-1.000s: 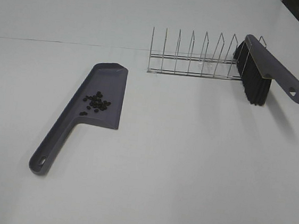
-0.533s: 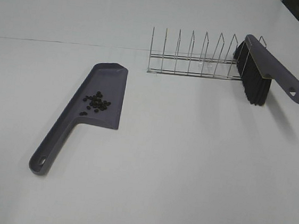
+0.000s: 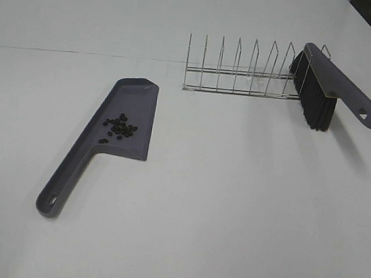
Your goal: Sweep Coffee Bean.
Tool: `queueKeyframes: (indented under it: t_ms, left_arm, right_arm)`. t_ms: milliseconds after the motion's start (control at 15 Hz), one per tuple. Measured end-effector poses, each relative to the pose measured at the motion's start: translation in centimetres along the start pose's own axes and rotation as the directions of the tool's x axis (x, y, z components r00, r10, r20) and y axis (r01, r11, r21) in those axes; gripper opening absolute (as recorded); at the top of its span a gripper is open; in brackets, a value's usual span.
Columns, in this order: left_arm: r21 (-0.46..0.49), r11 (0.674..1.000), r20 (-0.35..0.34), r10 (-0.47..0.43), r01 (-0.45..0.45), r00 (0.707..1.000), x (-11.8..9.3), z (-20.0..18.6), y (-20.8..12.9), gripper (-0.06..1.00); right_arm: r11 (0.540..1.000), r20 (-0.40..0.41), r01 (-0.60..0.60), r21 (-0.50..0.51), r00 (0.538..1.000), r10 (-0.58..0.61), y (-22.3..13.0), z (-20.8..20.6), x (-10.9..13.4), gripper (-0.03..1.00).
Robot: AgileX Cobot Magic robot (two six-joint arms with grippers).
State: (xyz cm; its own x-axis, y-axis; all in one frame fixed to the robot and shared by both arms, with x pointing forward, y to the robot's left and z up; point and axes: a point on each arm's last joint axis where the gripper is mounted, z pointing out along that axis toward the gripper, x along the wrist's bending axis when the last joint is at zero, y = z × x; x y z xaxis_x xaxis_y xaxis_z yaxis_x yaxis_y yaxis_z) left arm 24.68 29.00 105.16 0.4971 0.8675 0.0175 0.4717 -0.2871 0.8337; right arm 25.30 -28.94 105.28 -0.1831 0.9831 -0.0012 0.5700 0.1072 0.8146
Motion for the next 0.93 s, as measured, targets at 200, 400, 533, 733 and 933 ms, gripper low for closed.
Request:
queueKeyframes:
  t_ms: [200,400,533,733,933]
  left_arm:
    - [0.0,1.0,0.001,0.0,0.0,1.0,-0.01,0.0,0.0,0.68]
    - [0.0,1.0,0.001,0.0,0.0,1.0,-0.01,0.0,0.0,0.68]
    - [0.0,1.0,0.001,0.0,0.0,1.0,-0.01,0.0,0.0,0.68]
    - [0.0,1.0,0.001,0.0,0.0,1.0,-0.01,0.0,0.0,0.68]
    - [-0.01,0.998,-0.088,-0.059,0.059,0.994,0.09,-0.07,-0.02,0.68]
  right_arm:
    - [1.0,0.0,0.0,0.0,1.0,0.0,0.0,0.0,0.0,0.86]
    - [1.0,0.0,-0.001,0.0,1.0,0.001,0.0,0.0,0.0,0.86]
    - [1.0,0.0,-0.003,0.0,1.0,0.003,0.0,0.0,0.0,0.86]
    - [1.0,0.0,-0.003,0.0,1.0,0.003,0.0,0.0,0.0,0.86]
    - [1.0,0.0,-0.003,0.0,1.0,0.003,0.0,0.0,0.0,0.86]
